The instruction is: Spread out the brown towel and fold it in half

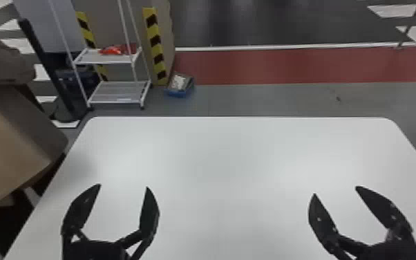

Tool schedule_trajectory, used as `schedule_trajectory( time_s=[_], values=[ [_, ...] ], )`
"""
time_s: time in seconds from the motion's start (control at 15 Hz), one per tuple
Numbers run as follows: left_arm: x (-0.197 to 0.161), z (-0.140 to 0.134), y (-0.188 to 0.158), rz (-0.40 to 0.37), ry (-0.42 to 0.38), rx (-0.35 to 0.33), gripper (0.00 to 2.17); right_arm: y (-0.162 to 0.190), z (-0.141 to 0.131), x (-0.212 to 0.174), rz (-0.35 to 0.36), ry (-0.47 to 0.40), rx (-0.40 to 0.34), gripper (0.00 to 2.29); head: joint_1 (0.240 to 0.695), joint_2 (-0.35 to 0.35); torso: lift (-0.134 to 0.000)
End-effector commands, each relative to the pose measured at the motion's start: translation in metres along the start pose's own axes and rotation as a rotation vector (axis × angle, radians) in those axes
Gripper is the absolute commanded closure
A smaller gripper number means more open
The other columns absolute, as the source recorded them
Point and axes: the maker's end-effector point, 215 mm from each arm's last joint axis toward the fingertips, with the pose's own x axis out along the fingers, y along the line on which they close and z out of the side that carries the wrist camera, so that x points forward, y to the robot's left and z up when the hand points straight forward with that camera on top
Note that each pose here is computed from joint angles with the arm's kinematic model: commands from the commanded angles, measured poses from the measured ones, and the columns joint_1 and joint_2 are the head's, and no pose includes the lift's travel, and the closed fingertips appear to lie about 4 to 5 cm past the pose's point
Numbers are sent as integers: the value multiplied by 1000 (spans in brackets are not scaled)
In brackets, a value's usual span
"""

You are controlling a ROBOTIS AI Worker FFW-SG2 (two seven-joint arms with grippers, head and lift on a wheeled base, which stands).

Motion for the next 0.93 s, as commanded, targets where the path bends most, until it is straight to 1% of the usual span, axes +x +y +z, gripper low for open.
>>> schedule_trajectory(
  time_s=[0.0, 0.27, 0.53, 0.67, 0.87],
  values=[
    [5, 1, -1, 0, -1, 12, 83, -6, -5, 0, -20, 18, 4, 137, 695, 80, -57],
    [11, -4, -5, 10, 15, 4, 83, -12, -12, 0, -30, 27, 8, 140, 695, 59, -57],
    [15, -12, -16, -1, 33, -3, 83, -19, -8, 2, -42, 17, 9, 140, 695, 42, -57],
    [15, -12, -24, -13, 32, -1, 83, -20, -6, 4, -45, 12, 13, 140, 695, 31, -57],
    [15, -12, -25, -9, 31, -2, 83, -23, -10, 3, -46, 21, 17, 140, 695, 12, -57]
  ],
)
